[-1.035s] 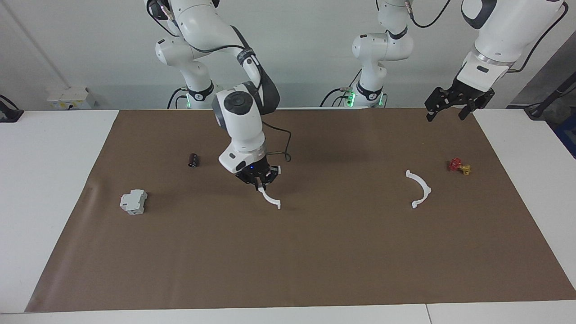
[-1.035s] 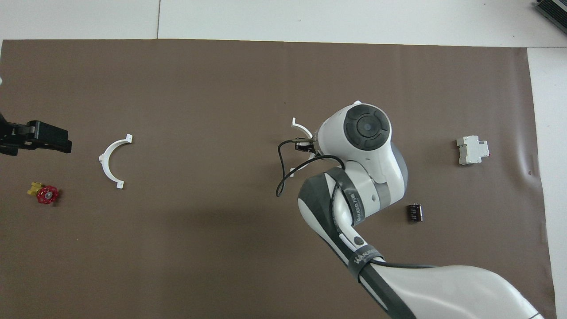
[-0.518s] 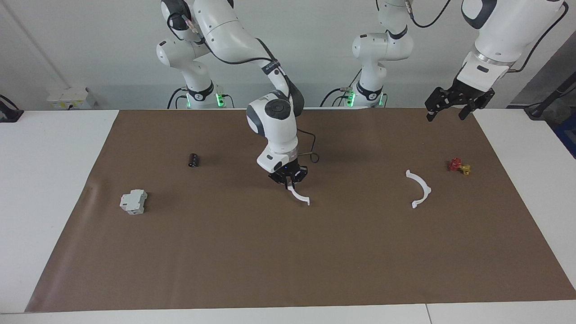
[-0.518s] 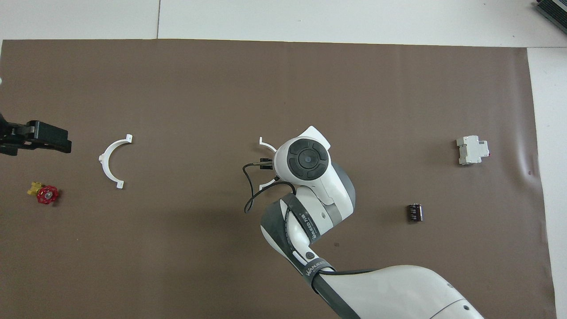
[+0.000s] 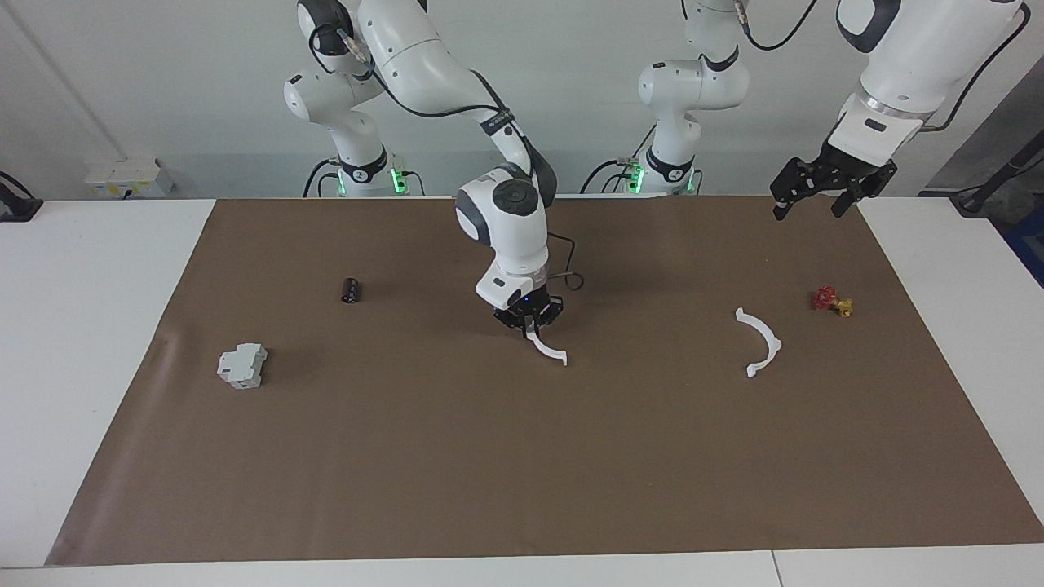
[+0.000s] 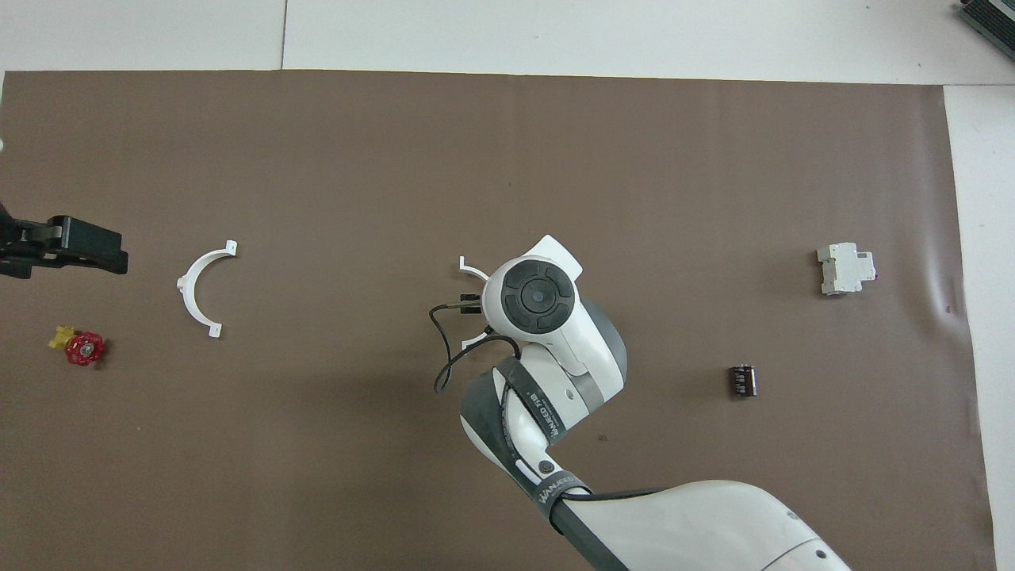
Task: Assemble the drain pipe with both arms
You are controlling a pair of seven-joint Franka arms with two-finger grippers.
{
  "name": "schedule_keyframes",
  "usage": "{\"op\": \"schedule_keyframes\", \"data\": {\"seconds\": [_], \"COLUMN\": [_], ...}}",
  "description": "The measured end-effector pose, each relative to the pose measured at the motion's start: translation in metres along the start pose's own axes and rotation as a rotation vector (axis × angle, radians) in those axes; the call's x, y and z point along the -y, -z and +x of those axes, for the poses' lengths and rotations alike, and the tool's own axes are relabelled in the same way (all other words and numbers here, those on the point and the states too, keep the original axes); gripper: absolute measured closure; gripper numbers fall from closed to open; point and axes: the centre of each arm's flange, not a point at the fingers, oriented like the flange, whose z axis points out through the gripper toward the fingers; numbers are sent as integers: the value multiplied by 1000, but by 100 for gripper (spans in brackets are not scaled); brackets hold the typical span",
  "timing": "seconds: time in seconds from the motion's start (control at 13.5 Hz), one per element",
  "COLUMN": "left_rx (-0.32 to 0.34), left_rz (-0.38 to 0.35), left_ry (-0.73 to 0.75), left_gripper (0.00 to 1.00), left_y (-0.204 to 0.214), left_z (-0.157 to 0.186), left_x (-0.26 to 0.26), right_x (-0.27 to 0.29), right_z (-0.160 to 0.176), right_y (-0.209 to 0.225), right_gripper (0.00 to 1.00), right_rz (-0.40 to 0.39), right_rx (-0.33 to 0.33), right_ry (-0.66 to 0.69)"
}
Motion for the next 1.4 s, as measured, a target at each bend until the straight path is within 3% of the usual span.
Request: {"op": "schedule_keyframes", "data": {"seconds": [0.07, 0.3, 0.52, 0.59, 0.74, 0.96, 1.18, 1.4], "left_rx": [0, 0, -13, -39, -100, -130, -126, -148], "left_rz": [0, 0, -1, -2, -6, -7, -7, -7], "left_ry": [0, 0, 4, 8, 30, 94, 171, 244], "left_gripper": [0, 0, 0, 0, 0, 0, 0, 0], "left_y": [0, 0, -2, -8, -35, -68, -116, -200], "left_z": [0, 0, 2, 4, 5, 3, 22, 37], "left_x": [0, 0, 2, 4, 14, 40, 52, 60], "right_x": [0, 0, -16, -32, -79, -172, -267, -343], "right_z": [0, 1, 14, 23, 43, 70, 78, 73], "right_y": [0, 4, 56, 82, 128, 176, 202, 210], "right_gripper": [74, 41, 6, 0, 0, 0, 0, 0], "right_rz": [-1, -15, -26, -26, -28, -44, -75, -91], "right_rx": [0, -8, -18, -24, -35, -37, 22, 101], "right_ry": [0, 10, -21, -49, -105, -137, -161, -161]}}
